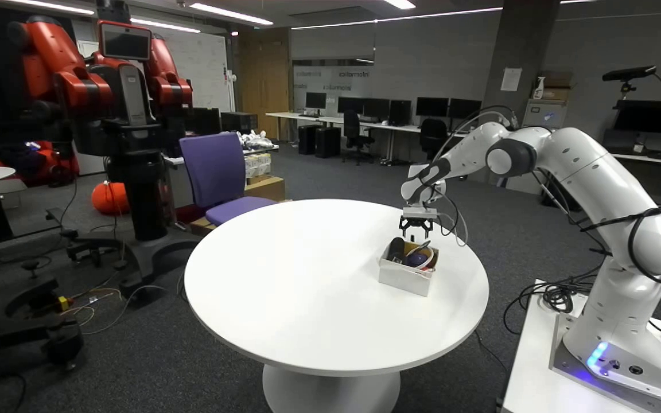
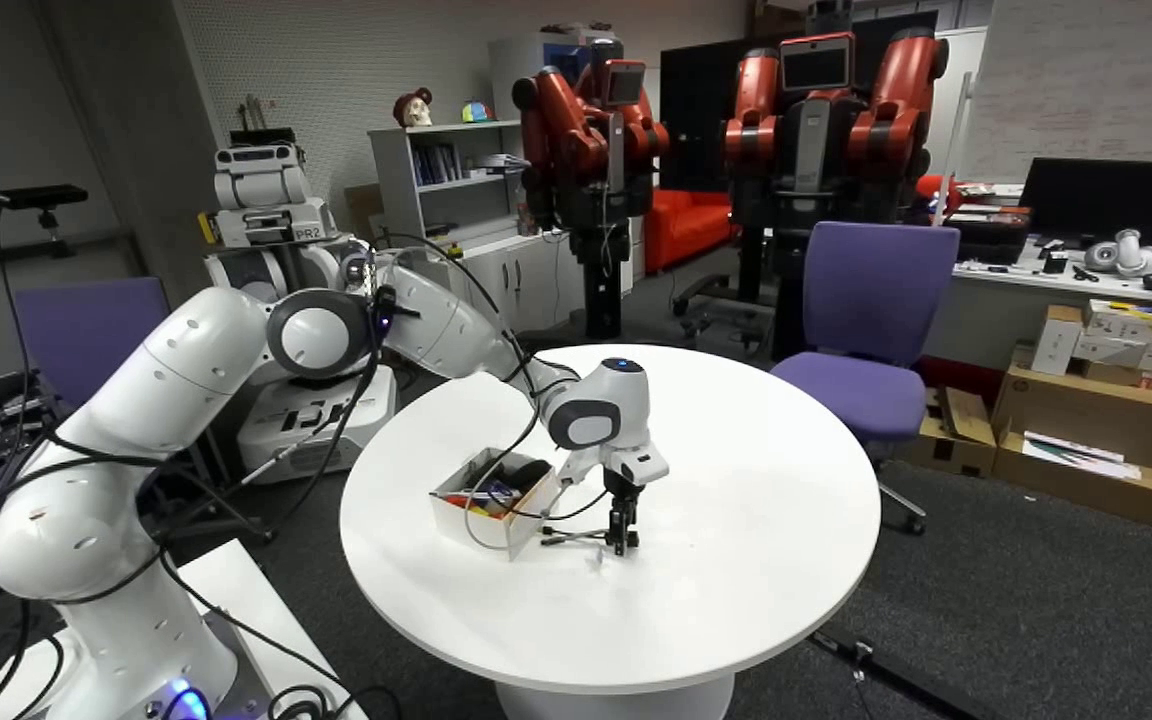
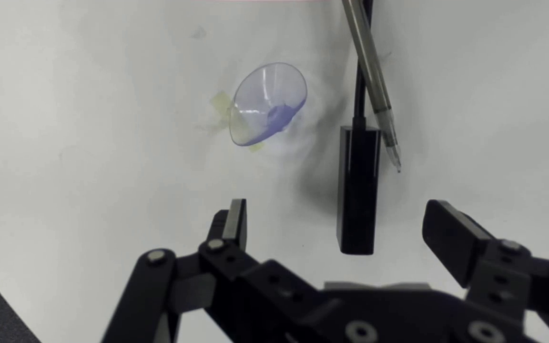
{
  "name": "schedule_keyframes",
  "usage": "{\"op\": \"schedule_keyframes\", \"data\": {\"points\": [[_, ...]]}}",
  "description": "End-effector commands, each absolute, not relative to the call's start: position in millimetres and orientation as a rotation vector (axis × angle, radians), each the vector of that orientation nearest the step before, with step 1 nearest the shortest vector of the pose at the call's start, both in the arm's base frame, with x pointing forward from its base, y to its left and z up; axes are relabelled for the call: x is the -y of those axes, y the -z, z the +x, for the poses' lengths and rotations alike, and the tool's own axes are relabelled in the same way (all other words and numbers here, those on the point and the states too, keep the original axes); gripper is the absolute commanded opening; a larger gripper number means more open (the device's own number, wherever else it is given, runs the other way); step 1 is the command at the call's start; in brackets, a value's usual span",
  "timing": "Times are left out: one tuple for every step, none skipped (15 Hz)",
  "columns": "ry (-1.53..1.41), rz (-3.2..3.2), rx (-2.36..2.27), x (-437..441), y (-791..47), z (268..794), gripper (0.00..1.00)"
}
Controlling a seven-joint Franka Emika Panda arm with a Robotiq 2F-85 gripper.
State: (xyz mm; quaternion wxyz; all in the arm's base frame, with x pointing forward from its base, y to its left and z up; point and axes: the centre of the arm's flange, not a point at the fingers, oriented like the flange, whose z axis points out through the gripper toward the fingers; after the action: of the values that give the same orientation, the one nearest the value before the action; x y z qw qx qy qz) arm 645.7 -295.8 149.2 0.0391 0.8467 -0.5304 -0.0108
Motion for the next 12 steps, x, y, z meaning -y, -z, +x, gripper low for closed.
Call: {"op": "schedule_keyframes", "data": {"points": [[0.022, 2.564, 1.612, 299.0, -147.9, 653.7, 0.91], [0.024, 2.564, 1.607, 298.6, -146.9, 653.1, 0.74], [0.024, 2.565, 1.601, 297.9, -146.4, 653.2, 0.67], [0.027, 2.566, 1.595, 296.9, -145.8, 652.8, 0.6], [0.028, 2.569, 1.589, 295.8, -145.5, 652.5, 0.53], [0.026, 2.57, 1.586, 294.9, -145.3, 652.0, 0.45], [0.026, 2.572, 1.581, 293.9, -145.0, 651.8, 0.38], [0.025, 2.572, 1.577, 292.9, -145.3, 651.4, 0.29], [0.025, 2.574, 1.571, 291.9, -146.8, 650.3, 0.22], [0.021, 2.576, 1.565, 291.1, -149.3, 648.5, 0.15], [0.014, 2.578, 1.56, 290.6, -152.2, 646.8, 0.06], [0.013, 2.582, 1.549, 290.1, -157.8, 643.8, 0.01]]}}
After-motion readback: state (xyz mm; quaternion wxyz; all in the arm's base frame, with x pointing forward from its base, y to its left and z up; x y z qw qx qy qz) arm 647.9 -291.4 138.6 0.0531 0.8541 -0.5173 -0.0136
